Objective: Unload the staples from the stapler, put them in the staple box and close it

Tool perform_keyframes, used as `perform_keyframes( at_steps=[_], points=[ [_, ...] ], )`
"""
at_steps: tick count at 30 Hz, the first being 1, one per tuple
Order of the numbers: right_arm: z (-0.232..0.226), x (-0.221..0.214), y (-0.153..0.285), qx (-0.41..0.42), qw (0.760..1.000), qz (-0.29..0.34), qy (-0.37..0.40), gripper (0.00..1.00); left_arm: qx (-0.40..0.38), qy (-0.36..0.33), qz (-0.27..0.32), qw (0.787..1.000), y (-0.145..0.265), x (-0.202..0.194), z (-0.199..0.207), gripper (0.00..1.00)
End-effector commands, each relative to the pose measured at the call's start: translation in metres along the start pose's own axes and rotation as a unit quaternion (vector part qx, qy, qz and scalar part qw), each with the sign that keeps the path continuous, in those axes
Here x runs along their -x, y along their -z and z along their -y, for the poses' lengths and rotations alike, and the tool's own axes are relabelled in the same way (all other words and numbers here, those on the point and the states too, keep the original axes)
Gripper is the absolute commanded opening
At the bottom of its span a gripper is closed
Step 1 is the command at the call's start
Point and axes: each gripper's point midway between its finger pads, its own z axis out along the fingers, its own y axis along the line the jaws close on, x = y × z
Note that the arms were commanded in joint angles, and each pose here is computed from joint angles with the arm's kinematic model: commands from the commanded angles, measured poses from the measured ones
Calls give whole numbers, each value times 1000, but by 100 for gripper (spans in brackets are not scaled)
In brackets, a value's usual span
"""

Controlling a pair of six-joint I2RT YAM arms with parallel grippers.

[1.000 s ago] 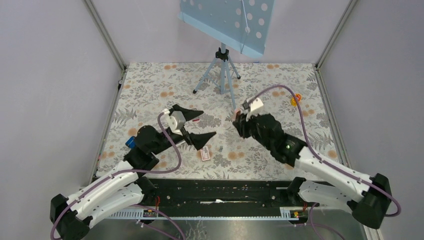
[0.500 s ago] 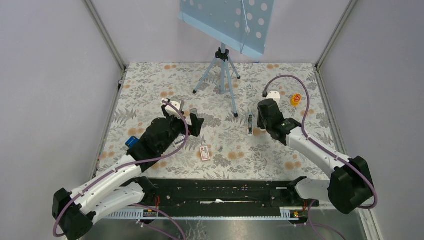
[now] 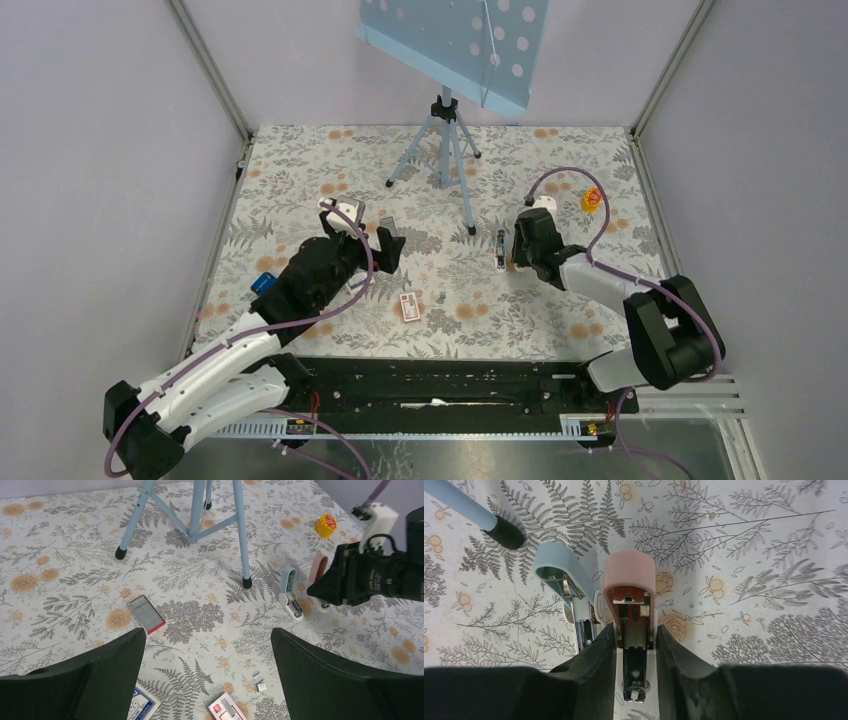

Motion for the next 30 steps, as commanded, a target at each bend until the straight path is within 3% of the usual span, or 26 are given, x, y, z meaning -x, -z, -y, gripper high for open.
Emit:
perform_keyframes(
  at_steps=[1, 8, 11, 17, 19, 27, 30],
  points=[
    [-11, 7, -17, 34, 999, 15, -7, 0, -6, 5, 37, 999, 4, 20, 2, 99],
    [-8, -7, -31, 40, 999, -17, 4, 1, -8, 3, 41, 999, 5, 19, 2, 99],
    [-9, -10, -35, 40, 999, -30, 5, 9, -8, 4, 39, 999, 3, 18, 2, 99],
    [-6, -14, -35, 31, 999, -44, 2, 39, -6, 9, 33, 999, 2, 14, 1, 99],
    [-4, -12, -32, 23, 999, -44, -2, 45, -5, 10, 31, 999, 2, 12, 1, 99],
    [10, 16, -2, -9, 1000, -9, 1, 56, 28, 27, 26, 999, 4, 10, -10, 99],
    [3, 29, 17, 20, 1000, 5, -4, 60, 66, 60, 18, 996, 2, 11, -19, 99]
  ],
)
